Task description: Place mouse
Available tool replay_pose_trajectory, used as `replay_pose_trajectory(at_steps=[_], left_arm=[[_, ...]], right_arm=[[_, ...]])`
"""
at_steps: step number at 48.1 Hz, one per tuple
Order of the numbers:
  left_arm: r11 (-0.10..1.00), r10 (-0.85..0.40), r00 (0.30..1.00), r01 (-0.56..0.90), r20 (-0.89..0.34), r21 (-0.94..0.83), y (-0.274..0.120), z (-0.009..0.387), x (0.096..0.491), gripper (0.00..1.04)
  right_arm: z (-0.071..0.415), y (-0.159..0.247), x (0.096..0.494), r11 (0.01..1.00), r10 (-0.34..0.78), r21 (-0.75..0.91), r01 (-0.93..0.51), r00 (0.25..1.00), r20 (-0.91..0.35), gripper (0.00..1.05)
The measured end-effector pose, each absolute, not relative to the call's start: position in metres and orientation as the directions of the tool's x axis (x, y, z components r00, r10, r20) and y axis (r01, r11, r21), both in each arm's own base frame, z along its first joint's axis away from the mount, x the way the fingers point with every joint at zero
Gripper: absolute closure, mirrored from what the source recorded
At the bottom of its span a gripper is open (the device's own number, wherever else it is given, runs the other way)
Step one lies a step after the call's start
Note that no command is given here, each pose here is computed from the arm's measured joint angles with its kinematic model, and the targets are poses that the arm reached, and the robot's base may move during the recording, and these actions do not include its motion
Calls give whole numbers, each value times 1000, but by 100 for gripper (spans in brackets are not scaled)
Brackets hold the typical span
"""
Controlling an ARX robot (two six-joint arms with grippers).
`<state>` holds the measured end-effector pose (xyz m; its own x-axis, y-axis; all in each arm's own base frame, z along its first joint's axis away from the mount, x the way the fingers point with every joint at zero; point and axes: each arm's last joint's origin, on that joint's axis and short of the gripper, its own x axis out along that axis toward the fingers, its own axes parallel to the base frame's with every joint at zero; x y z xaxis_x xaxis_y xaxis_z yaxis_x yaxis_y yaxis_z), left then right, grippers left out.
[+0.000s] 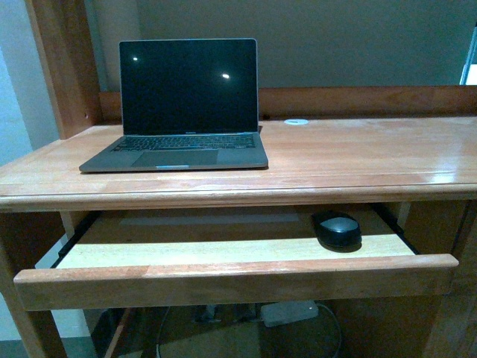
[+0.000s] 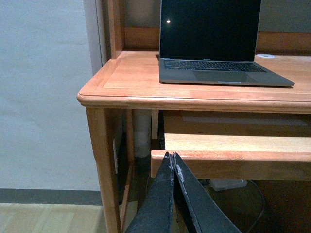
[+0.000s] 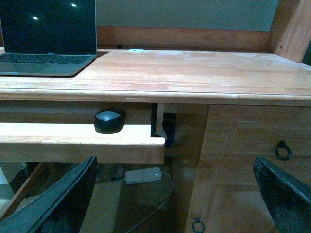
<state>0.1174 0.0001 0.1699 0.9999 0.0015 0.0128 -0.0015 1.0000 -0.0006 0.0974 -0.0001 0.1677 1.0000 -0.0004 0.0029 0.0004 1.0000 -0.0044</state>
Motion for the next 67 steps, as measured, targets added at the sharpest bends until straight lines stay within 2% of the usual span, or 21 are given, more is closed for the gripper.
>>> replay_pose_trajectory(at_steps=[27, 31, 35, 48, 53, 55, 62, 67], left_arm=[[1000, 2, 1000, -2, 10, -1, 0, 169, 108, 103], [1000, 0, 999, 0, -39, -1, 0, 163, 100, 103], [1000, 1, 1000, -1, 25, -1, 0, 169, 97, 103], [1000, 2, 1000, -2, 3, -1, 0, 166, 97, 103], [1000, 2, 1000, -2, 4, -1, 0, 166, 97, 86], [1000, 2, 1000, -2, 4, -1, 0, 166, 97, 75], [1000, 2, 1000, -2, 4, -1, 0, 166, 97, 53], [1000, 2, 1000, -2, 4, -1, 0, 166, 97, 31]], right_arm=[[168, 0, 97, 1000, 0, -4, 0, 1000, 3, 7], [168, 0, 97, 1000, 0, -4, 0, 1000, 3, 7], [168, 0, 97, 1000, 0, -4, 0, 1000, 4, 7], [168, 0, 97, 1000, 0, -4, 0, 1000, 3, 7], [168, 0, 97, 1000, 0, -4, 0, 1000, 3, 7], [168, 0, 97, 1000, 0, -4, 0, 1000, 3, 7], [168, 0, 97, 1000, 0, -4, 0, 1000, 3, 7], [170, 0, 98, 1000, 9, 1, -9, 1000, 20, 7]])
